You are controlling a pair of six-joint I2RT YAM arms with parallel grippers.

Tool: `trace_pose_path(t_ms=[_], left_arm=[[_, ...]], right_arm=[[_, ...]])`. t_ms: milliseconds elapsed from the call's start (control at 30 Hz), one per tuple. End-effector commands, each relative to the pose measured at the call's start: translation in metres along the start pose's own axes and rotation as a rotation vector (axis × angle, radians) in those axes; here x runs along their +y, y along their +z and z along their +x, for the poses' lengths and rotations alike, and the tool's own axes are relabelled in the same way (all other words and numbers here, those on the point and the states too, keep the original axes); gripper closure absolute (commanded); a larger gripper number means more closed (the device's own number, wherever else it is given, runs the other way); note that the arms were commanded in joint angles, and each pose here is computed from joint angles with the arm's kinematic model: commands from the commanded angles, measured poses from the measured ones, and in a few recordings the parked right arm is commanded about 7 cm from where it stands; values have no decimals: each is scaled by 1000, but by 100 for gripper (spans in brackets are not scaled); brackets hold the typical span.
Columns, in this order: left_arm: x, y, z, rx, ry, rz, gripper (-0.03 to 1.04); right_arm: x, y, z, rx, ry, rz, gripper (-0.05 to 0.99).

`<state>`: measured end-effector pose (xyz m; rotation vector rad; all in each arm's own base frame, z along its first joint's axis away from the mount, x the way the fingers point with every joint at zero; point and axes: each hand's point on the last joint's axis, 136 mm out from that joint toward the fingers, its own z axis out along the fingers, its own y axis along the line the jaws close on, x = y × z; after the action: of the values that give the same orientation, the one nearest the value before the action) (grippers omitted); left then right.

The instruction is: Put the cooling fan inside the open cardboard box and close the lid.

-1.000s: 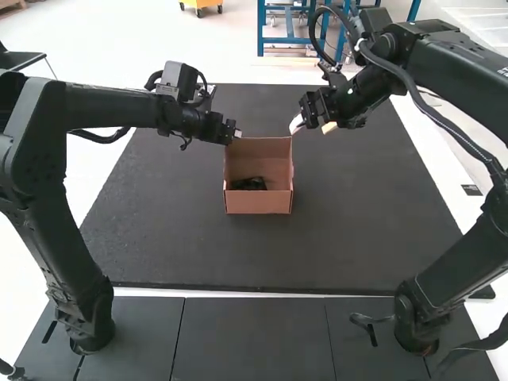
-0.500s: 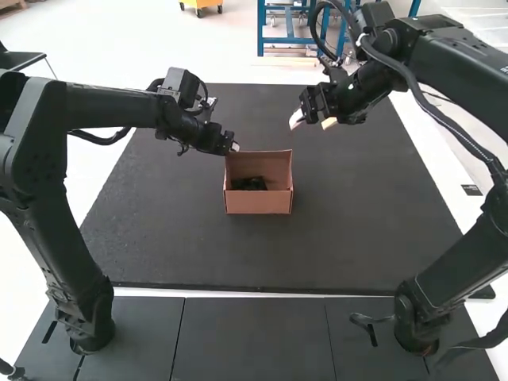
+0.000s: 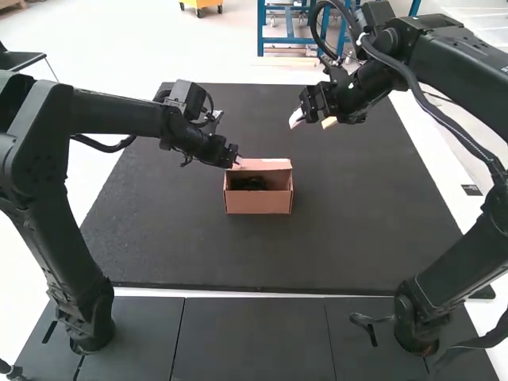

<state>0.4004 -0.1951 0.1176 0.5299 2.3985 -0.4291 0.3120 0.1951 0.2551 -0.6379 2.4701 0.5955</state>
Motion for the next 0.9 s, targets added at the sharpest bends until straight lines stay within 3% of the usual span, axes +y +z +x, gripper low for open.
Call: trace_pose_path(t_ms=[0, 867], left_arm=[[-6, 2, 2, 2, 17, 20, 4], [1, 29, 46, 134, 21, 20, 4]], right_arm=[[7, -15, -15, -56, -12, -6, 3], [7, -18, -19, -70, -3, -6, 4]])
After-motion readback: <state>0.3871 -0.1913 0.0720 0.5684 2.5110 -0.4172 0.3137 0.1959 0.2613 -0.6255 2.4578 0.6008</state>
